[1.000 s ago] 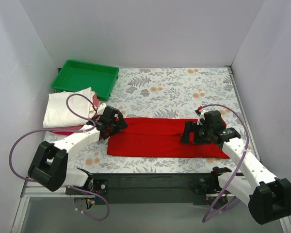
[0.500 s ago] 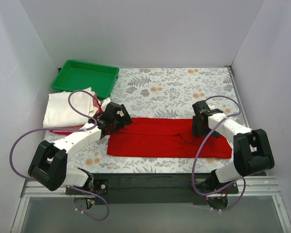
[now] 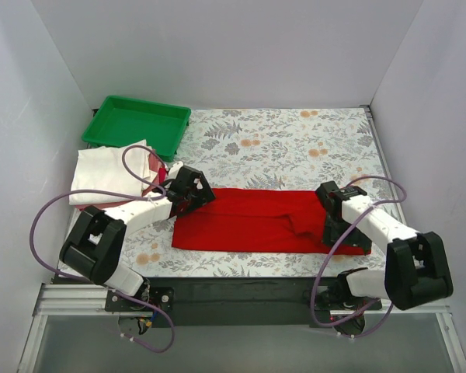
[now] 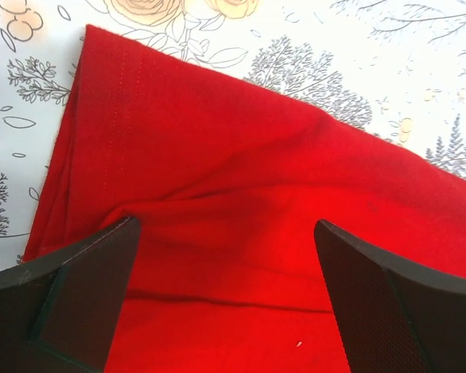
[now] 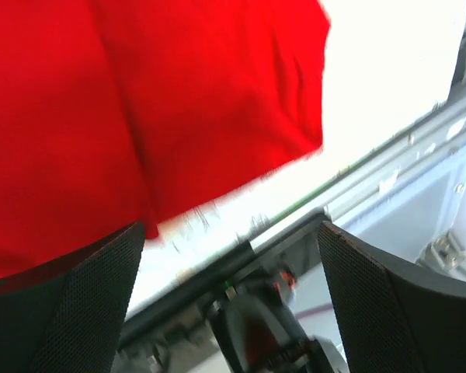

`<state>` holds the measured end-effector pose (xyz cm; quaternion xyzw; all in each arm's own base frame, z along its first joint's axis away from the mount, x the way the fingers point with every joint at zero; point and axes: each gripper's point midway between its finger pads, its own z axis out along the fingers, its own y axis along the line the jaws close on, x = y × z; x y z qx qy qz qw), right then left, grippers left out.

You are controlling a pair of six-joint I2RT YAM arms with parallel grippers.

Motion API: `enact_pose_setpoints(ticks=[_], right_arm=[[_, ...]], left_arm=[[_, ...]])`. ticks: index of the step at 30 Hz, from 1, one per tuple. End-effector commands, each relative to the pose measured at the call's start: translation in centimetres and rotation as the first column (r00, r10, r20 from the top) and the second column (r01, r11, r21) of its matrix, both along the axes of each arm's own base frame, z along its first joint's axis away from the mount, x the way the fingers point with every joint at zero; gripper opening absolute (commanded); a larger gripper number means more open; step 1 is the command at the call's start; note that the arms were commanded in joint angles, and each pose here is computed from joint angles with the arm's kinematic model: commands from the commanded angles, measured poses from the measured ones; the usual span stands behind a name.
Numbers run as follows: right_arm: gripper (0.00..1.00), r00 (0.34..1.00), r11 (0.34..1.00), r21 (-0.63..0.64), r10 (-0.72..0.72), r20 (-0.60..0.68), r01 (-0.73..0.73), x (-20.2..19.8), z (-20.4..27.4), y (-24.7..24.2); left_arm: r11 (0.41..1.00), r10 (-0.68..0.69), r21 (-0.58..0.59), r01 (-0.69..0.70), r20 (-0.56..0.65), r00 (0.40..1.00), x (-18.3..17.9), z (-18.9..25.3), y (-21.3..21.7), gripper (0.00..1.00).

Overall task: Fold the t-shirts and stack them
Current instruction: Fold the tshirt

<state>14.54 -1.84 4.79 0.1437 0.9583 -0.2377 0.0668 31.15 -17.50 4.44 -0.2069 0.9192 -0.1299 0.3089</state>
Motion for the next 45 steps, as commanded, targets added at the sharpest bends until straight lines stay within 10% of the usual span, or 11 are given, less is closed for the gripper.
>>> enact_pose_setpoints(ticks=[1,11,18,32,45], right_arm=[[0.98,0.999,0.997,0.065,-0.047,-0.002,0.047,-2.4,1.2,0.8],[0.98,0.849,0.816,0.432,0.127,0.513,-0.383,7.9,7.7,10.0],[0.98,0.869,0.904,0.331,0.082,0.488,-0.271,11.8,6.1,6.9],[0.98,0.948,0.73,0.634,0.06,0.313,-0.256,21.1,-3.8,11.5],[0.98,0.853,0.481,0.718,0.143,0.501,-0.503,38.5,-4.5,20.2]], left_arm=[[1.0,0.002,-0.007,-0.002,0.037,0.999,1.2,1.1,-0.4,0.95],[1.0,0.001,-0.01,0.0,0.075,0.997,1.0,2.4,-0.1,0.95],[1.0,-0.024,-0.012,0.025,0.074,0.997,1.8,2.7,-0.8,0.95],[0.997,-0.072,-0.015,0.071,-0.109,0.991,-2.9,-1.5,-0.4,0.96],[0.935,-0.337,-0.21,0.287,-0.264,0.904,-12.8,-3.3,-8.9,0.96]])
